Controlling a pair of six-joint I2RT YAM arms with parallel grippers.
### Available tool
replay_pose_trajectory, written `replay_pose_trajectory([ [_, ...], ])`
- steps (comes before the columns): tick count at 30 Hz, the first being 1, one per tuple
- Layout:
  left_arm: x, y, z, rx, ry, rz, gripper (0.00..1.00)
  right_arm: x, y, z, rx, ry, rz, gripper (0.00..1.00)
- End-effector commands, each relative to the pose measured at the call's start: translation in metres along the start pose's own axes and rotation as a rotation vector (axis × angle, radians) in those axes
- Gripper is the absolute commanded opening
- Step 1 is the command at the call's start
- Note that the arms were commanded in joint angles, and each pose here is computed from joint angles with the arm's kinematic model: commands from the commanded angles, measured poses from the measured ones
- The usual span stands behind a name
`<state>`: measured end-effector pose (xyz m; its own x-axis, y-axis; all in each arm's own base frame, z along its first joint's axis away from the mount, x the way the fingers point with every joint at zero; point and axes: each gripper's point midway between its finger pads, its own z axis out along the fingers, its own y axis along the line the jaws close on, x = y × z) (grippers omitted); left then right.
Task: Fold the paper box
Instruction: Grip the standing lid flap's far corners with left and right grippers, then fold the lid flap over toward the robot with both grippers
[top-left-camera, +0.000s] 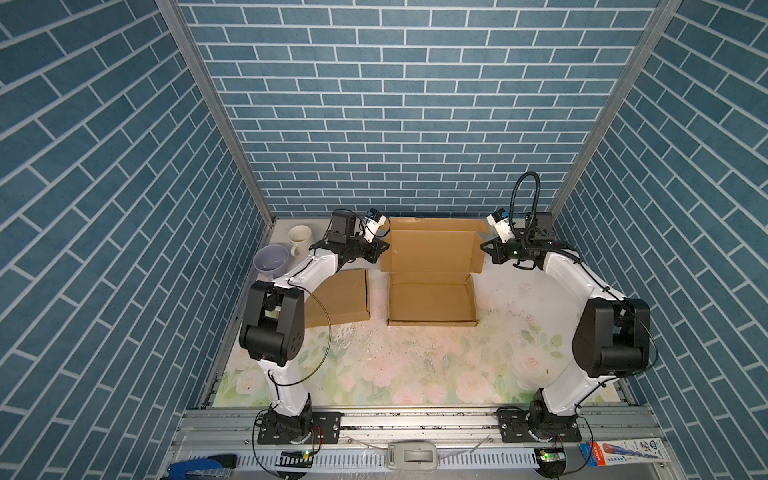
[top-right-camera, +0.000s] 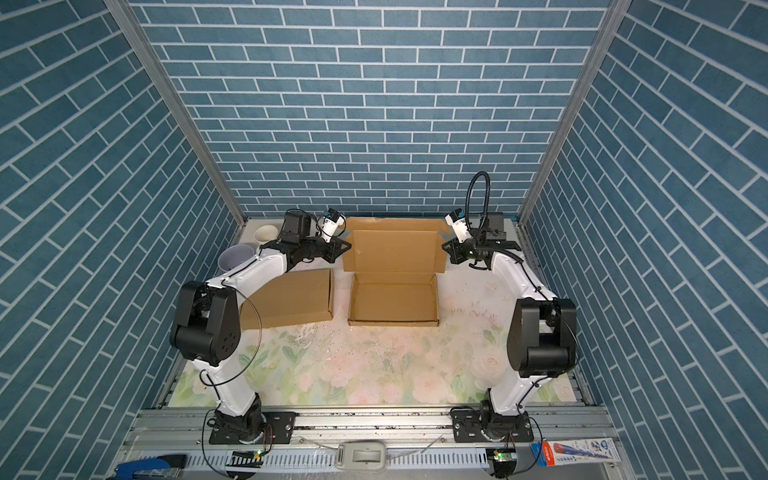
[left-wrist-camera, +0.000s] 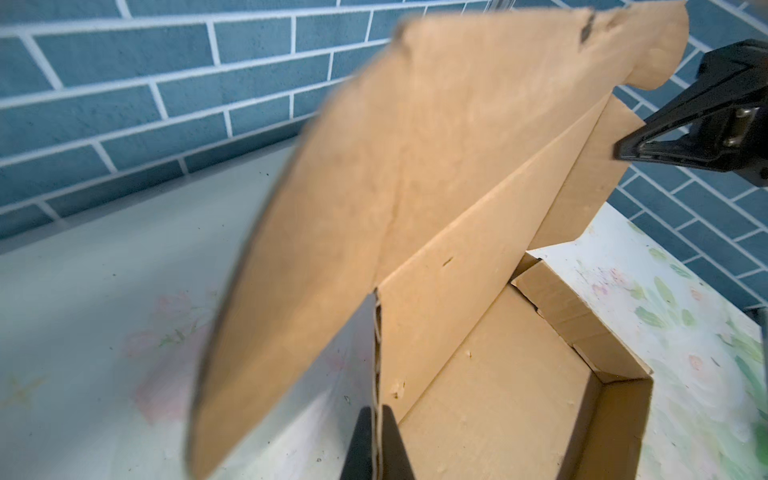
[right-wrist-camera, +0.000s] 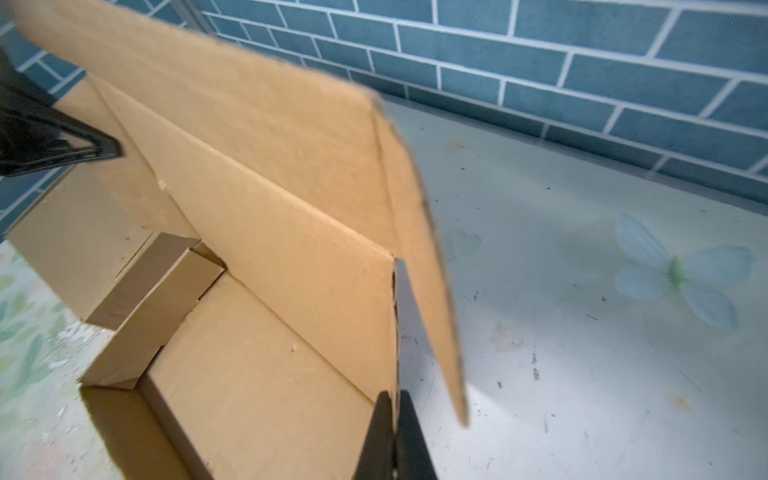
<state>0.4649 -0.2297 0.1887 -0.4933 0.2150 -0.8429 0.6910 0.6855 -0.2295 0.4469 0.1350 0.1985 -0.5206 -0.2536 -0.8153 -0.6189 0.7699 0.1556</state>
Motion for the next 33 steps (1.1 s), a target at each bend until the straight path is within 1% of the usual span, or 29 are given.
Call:
replay_pose_trajectory([
  [1,-0.037,-0.011,-0.004,-0.109,-0.133,0.072,0.0,-0.039,-0.011,-0.013,0.192,-0.19,0.014,0.0],
  [4,-0.054,-0.018,-0.004,-0.182,-0.218,0.09,0.0,-0.052,-0.012,-0.017,0.293,-0.296,0.065,0.0],
  [6,-0.058,-0.024,-0.001,-0.218,-0.267,0.085,0.0,-0.053,-0.012,-0.018,0.356,-0.355,0.102,0.0],
  [10,-0.044,-0.037,0.013,-0.285,-0.306,0.087,0.0,-0.047,0.002,-0.012,0.41,-0.431,0.132,0.0],
  [14,-0.023,-0.029,0.024,-0.36,-0.322,0.006,0.0,-0.026,0.014,-0.003,0.41,-0.457,0.163,0.0],
  [17,-0.01,-0.02,0.028,-0.409,-0.336,-0.07,0.0,-0.007,0.017,0.003,0.407,-0.448,0.19,0.0],
  [20,-0.001,-0.022,0.036,-0.412,-0.339,-0.125,0.0,0.009,0.018,0.008,0.403,-0.424,0.207,0.0],
  [28,0.011,-0.044,0.048,-0.422,-0.33,-0.116,0.0,0.034,0.022,0.009,0.403,-0.411,0.245,0.0],
  [33,0.028,-0.049,0.049,-0.425,-0.315,-0.105,0.0,0.044,0.027,0.006,0.406,-0.417,0.25,0.0],
])
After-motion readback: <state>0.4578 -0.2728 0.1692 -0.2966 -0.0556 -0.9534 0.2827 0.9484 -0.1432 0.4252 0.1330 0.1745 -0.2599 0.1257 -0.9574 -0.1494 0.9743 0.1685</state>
